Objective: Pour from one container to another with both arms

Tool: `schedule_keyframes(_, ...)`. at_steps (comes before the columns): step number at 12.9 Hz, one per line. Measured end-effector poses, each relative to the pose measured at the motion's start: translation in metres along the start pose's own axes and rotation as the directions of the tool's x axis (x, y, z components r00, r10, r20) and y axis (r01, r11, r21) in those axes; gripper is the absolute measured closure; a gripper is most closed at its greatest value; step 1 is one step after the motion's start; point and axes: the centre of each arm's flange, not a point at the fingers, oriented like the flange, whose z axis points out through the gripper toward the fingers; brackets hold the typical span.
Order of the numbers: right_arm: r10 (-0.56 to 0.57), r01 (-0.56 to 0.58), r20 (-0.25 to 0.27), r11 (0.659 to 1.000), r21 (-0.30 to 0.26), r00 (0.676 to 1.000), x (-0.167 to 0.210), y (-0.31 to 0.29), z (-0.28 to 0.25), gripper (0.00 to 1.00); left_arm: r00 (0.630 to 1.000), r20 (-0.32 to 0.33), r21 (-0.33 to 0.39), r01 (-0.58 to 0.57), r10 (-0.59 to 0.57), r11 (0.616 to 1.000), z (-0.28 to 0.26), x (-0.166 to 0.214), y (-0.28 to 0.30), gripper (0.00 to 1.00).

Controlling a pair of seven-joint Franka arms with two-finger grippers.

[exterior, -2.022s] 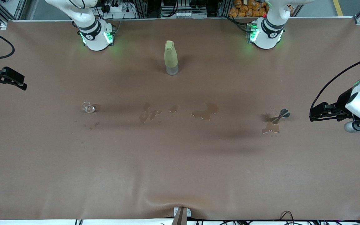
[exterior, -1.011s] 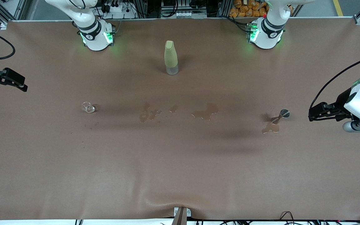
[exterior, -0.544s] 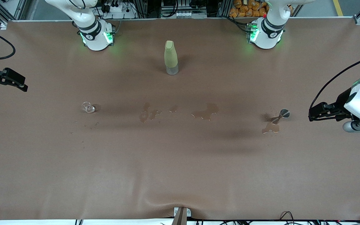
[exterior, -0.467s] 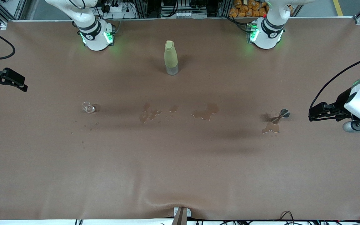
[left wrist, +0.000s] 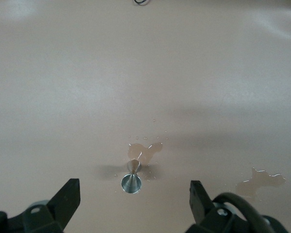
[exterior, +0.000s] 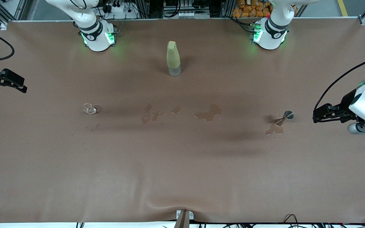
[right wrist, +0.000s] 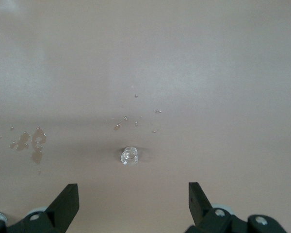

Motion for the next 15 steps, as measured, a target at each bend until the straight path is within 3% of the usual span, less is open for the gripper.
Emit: schedule_keyframes(15,-0.013,0.013,0.002,1.000,0.000,1.000,-0.0003,0.0008,0.0002,0.00,1.000,0.000,0.000,0.000,0.000,1.000,0.0000,0.0000,0.0000,0.00)
